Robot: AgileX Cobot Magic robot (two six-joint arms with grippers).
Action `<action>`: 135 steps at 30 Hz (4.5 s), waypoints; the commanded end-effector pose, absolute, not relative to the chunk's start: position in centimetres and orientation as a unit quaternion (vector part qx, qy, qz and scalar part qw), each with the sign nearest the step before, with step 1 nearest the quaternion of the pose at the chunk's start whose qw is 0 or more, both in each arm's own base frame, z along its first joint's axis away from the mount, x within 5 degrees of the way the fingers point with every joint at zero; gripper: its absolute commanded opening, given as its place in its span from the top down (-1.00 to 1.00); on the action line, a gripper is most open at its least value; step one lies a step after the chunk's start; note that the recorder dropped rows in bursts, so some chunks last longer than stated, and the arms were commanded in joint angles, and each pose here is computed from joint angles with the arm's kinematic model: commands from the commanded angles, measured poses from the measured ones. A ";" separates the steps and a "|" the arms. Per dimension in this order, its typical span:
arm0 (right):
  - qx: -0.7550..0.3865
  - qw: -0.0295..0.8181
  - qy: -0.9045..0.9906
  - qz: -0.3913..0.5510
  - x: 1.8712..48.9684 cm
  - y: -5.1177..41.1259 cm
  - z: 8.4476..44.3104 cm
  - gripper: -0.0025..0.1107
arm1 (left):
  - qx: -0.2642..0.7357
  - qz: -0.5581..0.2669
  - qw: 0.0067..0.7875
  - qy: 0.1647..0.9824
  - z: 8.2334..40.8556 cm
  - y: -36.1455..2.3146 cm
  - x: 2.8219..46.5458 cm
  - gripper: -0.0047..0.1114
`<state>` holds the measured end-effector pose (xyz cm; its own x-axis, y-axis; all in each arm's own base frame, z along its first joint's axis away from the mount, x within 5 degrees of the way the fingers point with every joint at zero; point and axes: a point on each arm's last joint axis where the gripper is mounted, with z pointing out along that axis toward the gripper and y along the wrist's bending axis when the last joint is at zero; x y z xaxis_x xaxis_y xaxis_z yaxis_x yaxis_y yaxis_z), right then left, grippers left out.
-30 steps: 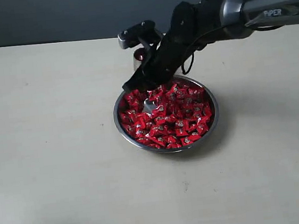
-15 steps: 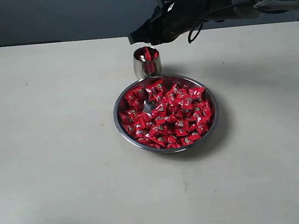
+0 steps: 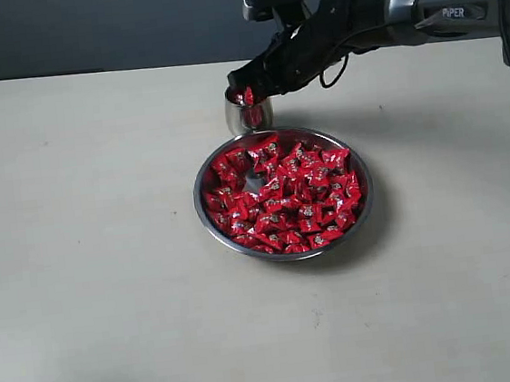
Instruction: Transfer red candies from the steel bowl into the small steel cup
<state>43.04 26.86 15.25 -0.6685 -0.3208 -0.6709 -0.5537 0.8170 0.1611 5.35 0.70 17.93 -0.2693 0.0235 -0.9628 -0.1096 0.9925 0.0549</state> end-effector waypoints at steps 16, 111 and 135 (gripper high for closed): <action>-0.280 0.305 0.891 0.186 42.2 26.7 19.9 0.34 | -0.024 0.054 0.611 0.789 18.3 0.7 5.3 0.91; -0.036 0.672 0.737 0.069 5.5 1.0 19.7 0.96 | -0.024 0.054 0.611 0.789 18.3 0.7 5.3 0.91; -0.042 0.627 0.777 0.032 5.4 0.7 18.6 0.96 | -0.024 0.054 0.611 0.789 18.3 0.7 5.3 0.91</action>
